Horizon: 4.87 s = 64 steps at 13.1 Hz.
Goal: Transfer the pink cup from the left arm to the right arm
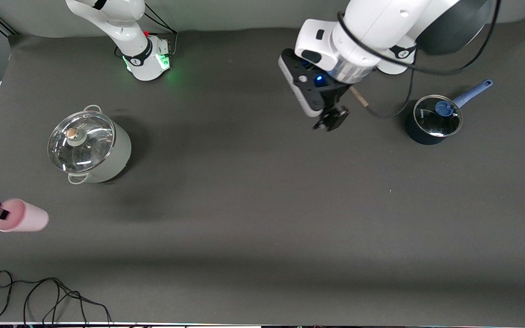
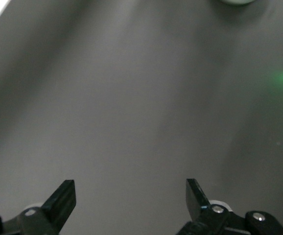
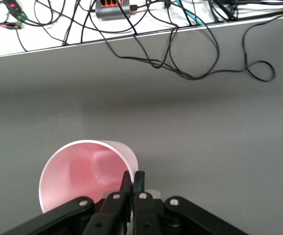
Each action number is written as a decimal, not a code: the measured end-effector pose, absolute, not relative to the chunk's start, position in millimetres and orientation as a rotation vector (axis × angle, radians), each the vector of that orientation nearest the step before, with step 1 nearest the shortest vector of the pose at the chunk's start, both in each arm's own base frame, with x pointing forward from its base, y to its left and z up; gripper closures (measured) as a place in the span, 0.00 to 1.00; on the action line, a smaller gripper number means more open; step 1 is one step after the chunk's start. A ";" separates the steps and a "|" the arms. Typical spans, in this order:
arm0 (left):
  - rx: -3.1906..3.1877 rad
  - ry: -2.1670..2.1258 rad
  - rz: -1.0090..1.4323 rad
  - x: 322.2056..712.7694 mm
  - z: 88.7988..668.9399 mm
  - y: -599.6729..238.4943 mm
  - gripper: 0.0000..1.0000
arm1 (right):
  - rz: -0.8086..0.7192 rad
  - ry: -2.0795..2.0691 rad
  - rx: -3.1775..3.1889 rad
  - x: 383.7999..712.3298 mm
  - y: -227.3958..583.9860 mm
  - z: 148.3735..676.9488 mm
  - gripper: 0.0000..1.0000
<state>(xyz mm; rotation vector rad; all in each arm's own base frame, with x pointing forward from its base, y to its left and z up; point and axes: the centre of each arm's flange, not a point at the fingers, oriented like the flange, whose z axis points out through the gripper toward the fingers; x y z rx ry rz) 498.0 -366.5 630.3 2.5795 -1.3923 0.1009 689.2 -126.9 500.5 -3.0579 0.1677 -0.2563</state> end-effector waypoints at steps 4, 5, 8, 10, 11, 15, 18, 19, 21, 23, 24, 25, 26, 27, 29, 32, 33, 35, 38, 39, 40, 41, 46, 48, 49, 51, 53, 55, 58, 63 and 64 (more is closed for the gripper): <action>2.893 -1.019 -0.040 495.3 631.6 -343.6 0.00 | -0.252 0.049 -3.076 712.5 -125.7 405.3 0.97; 2.936 -0.922 -0.075 499.9 629.6 -332.5 0.00 | -0.262 0.034 -3.079 718.9 -123.2 382.8 0.97; 3.020 -0.649 -0.098 524.8 627.7 -288.6 0.00 | -0.250 -0.018 -3.083 729.4 -112.6 329.3 0.97; 3.067 -0.535 -0.096 538.4 626.2 -262.6 0.00 | -0.239 -0.039 -3.084 731.5 -109.1 312.0 0.97; 3.091 -0.492 -0.098 544.2 625.5 -249.2 0.00 | -0.228 -0.049 -3.085 731.6 -108.7 303.7 0.97; 3.142 -0.305 -0.136 565.6 622.7 -185.7 0.00 | -0.233 -0.107 -3.093 734.3 -110.5 266.3 0.97; 3.153 -0.164 -0.179 576.9 620.7 -133.6 0.00 | -0.230 -0.117 -3.095 734.6 -110.9 250.4 0.97; 3.158 -0.133 -0.192 578.6 619.7 -121.8 0.00 | -0.229 -0.120 -3.095 734.5 -110.9 249.5 0.95; 3.163 -0.066 -0.231 582.3 615.5 -93.6 0.00 | -0.228 -0.129 -3.095 734.5 -110.9 248.6 0.86; 3.158 -0.028 -0.270 585.6 609.7 -68.2 0.00 | -0.221 -0.132 -3.095 734.1 -111.3 245.2 0.67; 3.157 -0.021 -0.282 586.0 607.5 -63.4 0.00 | -0.218 -0.133 -3.095 733.9 -111.5 243.2 0.56; 3.156 -0.022 -0.293 585.8 605.4 -62.7 0.00 | -0.218 -0.134 -3.095 733.8 -111.7 242.3 0.47; 3.155 -0.026 -0.301 585.6 604.1 -64.3 0.00 | -0.222 -0.135 -3.096 734.3 -111.8 243.0 0.35; 3.155 -0.032 -0.303 585.3 603.8 -66.0 0.00 | -0.227 -0.137 -3.096 735.0 -111.8 244.2 0.26; 3.154 -0.051 -0.304 585.1 603.8 -67.2 0.00 | -0.230 -0.142 -3.095 736.6 -111.8 248.0 0.03; 3.150 -0.083 -0.308 585.4 602.2 -63.9 0.00 | -0.161 -0.153 -3.083 735.2 -109.4 273.1 0.00; 3.150 -0.080 -0.307 585.1 601.0 -60.8 0.00 | -0.127 -0.160 -3.077 732.6 -109.0 292.7 0.00; 3.155 -0.079 -0.271 580.2 598.9 -59.0 0.00 | -0.052 -0.173 -3.069 721.1 -108.6 345.4 0.00; 3.167 -0.083 -0.236 561.5 598.6 -59.9 0.00 | 0.041 -0.160 -3.056 688.2 -116.9 435.2 0.00; 3.171 -0.086 -0.227 557.0 600.1 -60.0 0.00 | 0.054 -0.144 -3.056 674.7 -123.5 464.5 0.00; 3.174 -0.092 -0.215 554.8 601.3 -60.0 0.00 | 0.058 -0.128 -3.056 661.5 -128.4 491.4 0.00; 3.174 -0.113 -0.196 555.0 601.9 -59.6 0.00 | 0.055 -0.108 -3.056 649.3 -131.8 515.1 0.00; 3.160 -0.215 -0.114 563.4 592.5 -54.7 0.00 | 0.018 0.028 -3.051 604.5 -112.3 584.3 0.00; 3.157 -0.219 -0.123 563.0 589.6 -55.7 0.00 | -0.008 0.042 -3.045 580.8 -104.2 595.2 0.00; 3.156 -0.219 -0.130 562.8 587.7 -55.6 0.00 | -0.034 0.067 -3.043 567.5 -103.3 598.5 0.00; 3.155 -0.221 -0.135 562.6 586.2 -55.8 0.00 | -0.074 0.138 -3.037 550.3 -95.0 599.2 0.00; 3.155 -0.222 -0.135 562.6 586.2 -56.0 0.00 | -0.085 0.173 -3.032 548.9 -75.2 598.6 0.00; 3.154 -0.225 -0.135 562.6 586.1 -56.0 0.00 | -0.114 0.190 -3.031 551.7 -67.3 602.9 0.00; 3.154 -0.226 -0.141 562.2 585.5 -55.6 0.00 | -0.138 0.162 -3.044 554.1 -56.9 608.4 0.00; 3.153 -0.228 -0.142 562.2 585.3 -55.7 0.00 | -0.137 0.112 -3.073 555.7 -38.4 609.0 0.00; 3.153 -0.228 -0.142 562.2 585.3 -55.8 0.00 | -0.138 0.110 -3.086 555.6 -40.0 609.2 0.00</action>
